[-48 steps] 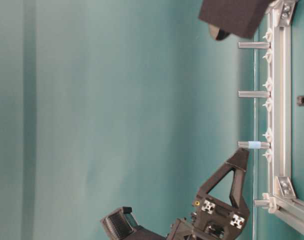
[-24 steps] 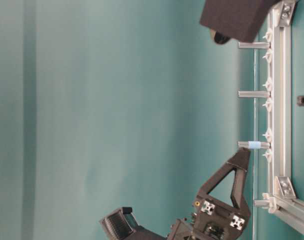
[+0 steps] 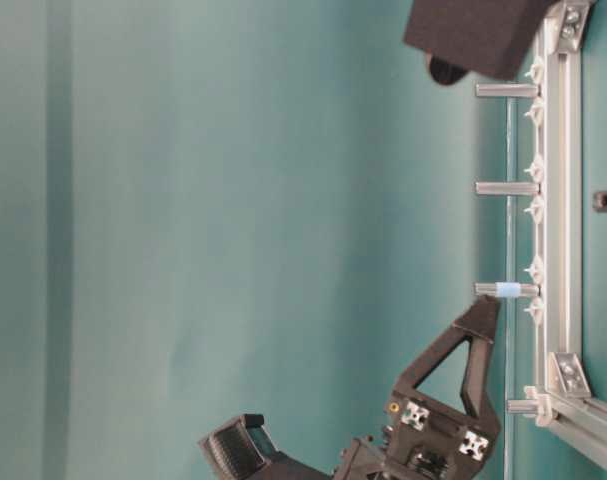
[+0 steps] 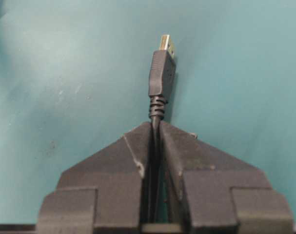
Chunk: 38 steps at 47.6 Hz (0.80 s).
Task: Insert the wire through the string loop located in the center.
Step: 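Lower the right gripper and close it on the cable behind the plug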
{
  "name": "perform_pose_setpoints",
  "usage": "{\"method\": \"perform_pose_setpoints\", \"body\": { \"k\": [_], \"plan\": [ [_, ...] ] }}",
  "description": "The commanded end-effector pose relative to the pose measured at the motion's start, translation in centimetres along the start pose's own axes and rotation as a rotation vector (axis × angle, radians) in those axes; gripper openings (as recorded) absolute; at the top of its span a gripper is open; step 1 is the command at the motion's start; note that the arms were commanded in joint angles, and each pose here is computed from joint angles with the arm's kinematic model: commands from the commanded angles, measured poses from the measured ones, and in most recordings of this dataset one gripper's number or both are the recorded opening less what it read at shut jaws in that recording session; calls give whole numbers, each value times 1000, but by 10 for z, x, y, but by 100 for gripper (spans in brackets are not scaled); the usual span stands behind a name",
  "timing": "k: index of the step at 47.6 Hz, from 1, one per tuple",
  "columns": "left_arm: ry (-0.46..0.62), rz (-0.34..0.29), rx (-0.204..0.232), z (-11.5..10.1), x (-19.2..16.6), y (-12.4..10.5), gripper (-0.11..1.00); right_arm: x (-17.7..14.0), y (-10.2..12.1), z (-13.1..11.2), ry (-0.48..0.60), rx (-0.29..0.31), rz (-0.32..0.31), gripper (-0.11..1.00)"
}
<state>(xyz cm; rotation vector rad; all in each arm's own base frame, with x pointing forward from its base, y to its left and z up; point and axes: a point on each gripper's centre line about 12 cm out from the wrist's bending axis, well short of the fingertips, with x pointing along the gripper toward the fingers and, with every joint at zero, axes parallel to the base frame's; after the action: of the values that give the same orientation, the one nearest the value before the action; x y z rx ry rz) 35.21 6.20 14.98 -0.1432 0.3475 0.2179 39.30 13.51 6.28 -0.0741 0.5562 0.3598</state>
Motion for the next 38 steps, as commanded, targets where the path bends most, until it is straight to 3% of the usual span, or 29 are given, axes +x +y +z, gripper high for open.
{"method": "perform_pose_setpoints", "body": {
  "k": [1, 16, 38],
  "plan": [
    [-39, -9, -7, 13, -4, -3, 0, -1, -3, 6, -10, 2, -8, 7],
    [-33, -8, -7, 13, -4, -3, 0, -4, -3, 12, -23, 1, -8, 7],
    [-33, -8, -5, 13, -4, -3, 0, -30, -2, 46, -54, -5, -17, 7]
  ]
}}
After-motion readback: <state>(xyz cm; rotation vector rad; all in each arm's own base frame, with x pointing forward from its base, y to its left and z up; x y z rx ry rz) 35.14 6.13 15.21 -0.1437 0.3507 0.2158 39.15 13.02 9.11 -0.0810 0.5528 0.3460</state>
